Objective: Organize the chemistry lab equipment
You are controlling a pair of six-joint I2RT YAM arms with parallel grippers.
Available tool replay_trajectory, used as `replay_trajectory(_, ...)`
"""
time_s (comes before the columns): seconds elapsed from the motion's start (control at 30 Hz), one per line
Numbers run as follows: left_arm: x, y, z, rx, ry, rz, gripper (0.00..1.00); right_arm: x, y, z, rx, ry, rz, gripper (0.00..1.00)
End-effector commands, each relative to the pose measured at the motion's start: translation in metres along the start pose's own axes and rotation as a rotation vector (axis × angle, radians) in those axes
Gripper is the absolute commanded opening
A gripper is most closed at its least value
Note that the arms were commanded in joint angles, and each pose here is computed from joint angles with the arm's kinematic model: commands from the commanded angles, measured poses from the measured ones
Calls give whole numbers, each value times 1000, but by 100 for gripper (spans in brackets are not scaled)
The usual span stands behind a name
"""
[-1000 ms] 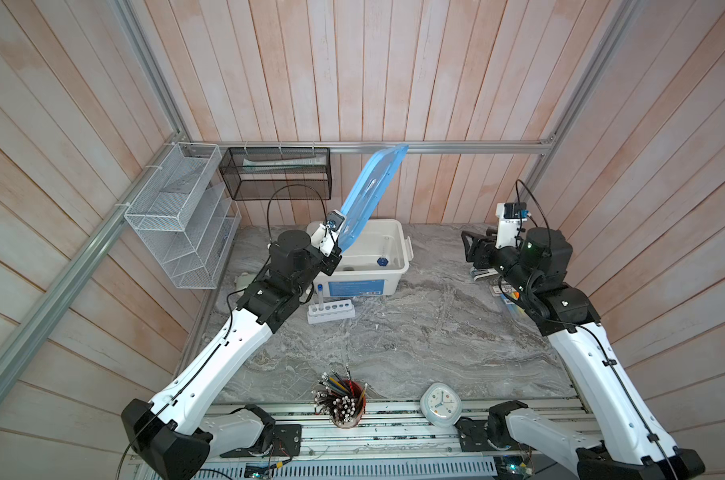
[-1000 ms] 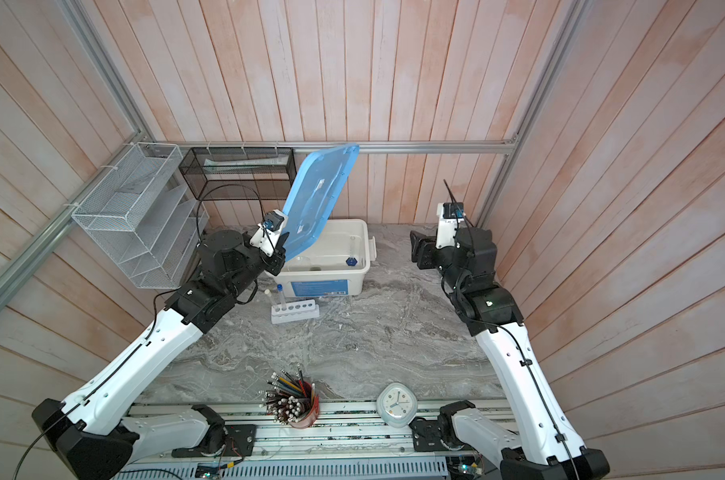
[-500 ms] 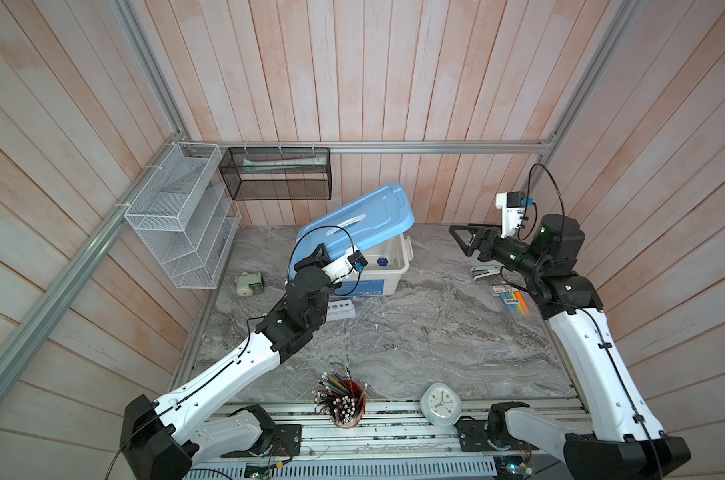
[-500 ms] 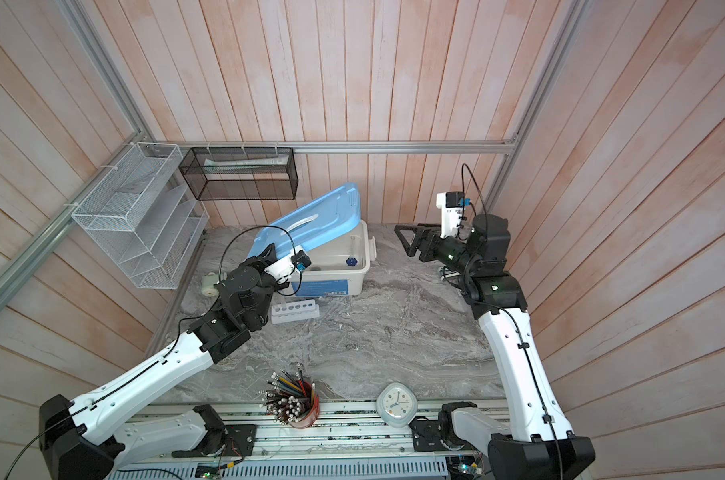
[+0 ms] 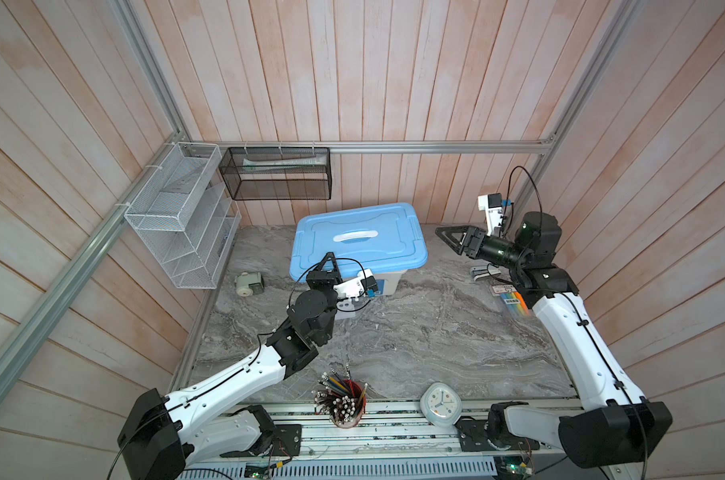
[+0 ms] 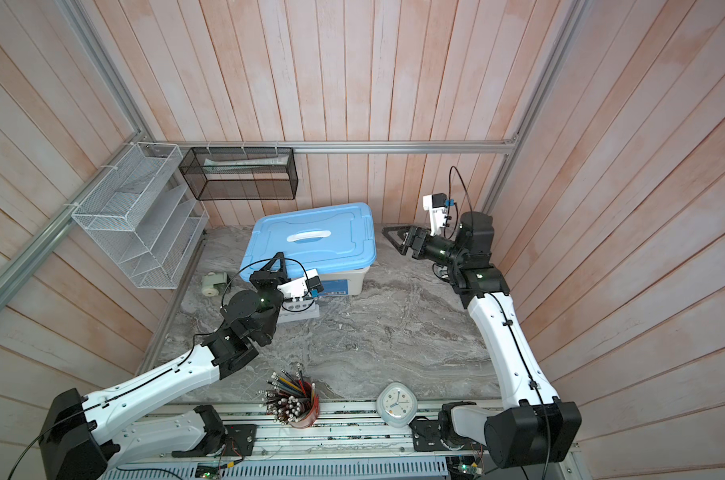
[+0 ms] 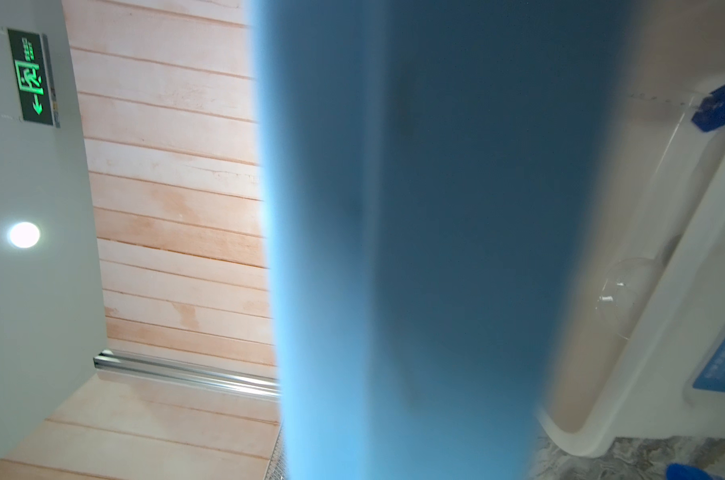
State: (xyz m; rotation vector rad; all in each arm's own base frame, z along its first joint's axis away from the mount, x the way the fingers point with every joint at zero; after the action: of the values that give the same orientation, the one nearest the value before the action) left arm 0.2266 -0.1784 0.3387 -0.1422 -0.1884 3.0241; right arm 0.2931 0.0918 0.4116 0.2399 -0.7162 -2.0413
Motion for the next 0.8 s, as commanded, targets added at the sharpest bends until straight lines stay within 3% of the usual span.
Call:
replay_trajectory(0.0, 6, -3, 15, 6, 91, -9, 5, -15, -6, -8, -32, 40, 59, 86)
replay_trajectory(0.37, 12, 0, 6, -40, 93, -39, 3, -34, -21, -49, -114, -46, 108, 83)
replay_trajectory(0.77, 17, 9, -3, -72, 69, -91, 3, -60, -33, -55, -176, 46, 196, 77)
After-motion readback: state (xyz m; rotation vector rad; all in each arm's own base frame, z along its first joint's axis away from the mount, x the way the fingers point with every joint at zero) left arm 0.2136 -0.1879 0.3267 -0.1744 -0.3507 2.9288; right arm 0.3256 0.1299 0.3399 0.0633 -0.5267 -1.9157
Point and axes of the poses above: each gripper's point midway between its finger pads, its own x axis back along the fingers, its own z axis along the line the jaws close on, y = z × x, the point moved 10 cm from there along x, back along the fingers, and after that the axes turned 14 degrees about -x, right-handed, at the moved point
